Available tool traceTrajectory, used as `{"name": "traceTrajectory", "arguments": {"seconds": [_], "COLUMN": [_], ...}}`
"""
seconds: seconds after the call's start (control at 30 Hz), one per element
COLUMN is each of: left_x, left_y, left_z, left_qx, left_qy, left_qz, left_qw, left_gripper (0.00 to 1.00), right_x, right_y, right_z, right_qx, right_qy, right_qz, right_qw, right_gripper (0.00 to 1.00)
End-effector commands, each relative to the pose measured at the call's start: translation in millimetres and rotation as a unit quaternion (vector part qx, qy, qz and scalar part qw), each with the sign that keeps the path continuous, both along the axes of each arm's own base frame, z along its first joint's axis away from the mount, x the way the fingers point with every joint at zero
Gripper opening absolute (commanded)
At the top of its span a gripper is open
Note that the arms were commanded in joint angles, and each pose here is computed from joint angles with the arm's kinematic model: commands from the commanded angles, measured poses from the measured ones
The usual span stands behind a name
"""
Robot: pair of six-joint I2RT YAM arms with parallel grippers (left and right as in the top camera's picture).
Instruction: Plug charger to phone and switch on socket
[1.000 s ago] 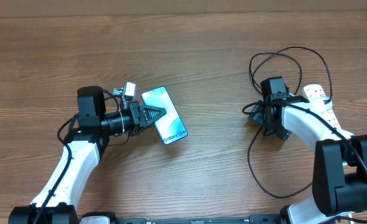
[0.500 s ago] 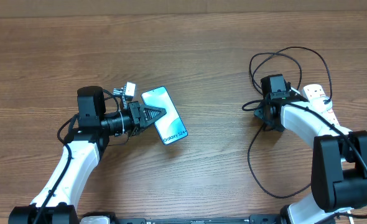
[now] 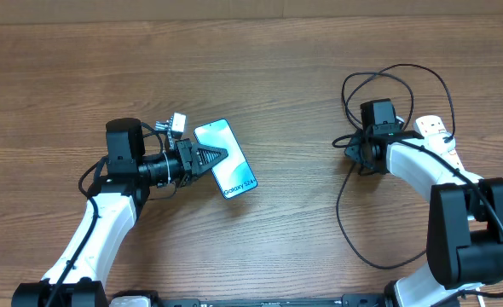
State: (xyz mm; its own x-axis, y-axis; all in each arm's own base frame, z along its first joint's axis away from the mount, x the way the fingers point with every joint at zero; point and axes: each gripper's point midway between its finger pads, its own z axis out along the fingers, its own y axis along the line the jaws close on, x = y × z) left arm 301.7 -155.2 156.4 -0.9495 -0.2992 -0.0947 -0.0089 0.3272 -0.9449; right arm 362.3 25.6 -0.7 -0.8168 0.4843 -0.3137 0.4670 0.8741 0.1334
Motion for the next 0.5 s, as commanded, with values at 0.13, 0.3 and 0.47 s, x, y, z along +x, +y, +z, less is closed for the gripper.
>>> {"name": "traceTrajectory", "arguments": {"seconds": [0.13, 0.3, 0.47], "left_x": [-1.0, 2.5, -4.5], "left_y": [-2.0, -6.3, -12.9], "left_z": [10.9, 33.8, 71.7], "left_qx": [-0.015, -0.032, -0.067], "left_qy": [-0.017, -0.103, -0.222], "left_qz": [-0.016, -0.048, -0.111], "left_qw": [1.000, 0.993, 0.966], "left_gripper": [0.04, 0.04, 0.04], "right_x": [1.0, -36.5, -83.4], "right_y": [96.6, 149.0, 162.1], "right_z": [48.3, 136.8, 173.4], "right_qx": [0.211, 0.351, 0.408], "right_qy": [-0.022, -0.093, -0.121], "right_qz": [0.242, 0.418, 0.503], "right_qw": [0.947, 0.833, 0.753], "right_gripper": [0.04, 0.04, 0.04]}}
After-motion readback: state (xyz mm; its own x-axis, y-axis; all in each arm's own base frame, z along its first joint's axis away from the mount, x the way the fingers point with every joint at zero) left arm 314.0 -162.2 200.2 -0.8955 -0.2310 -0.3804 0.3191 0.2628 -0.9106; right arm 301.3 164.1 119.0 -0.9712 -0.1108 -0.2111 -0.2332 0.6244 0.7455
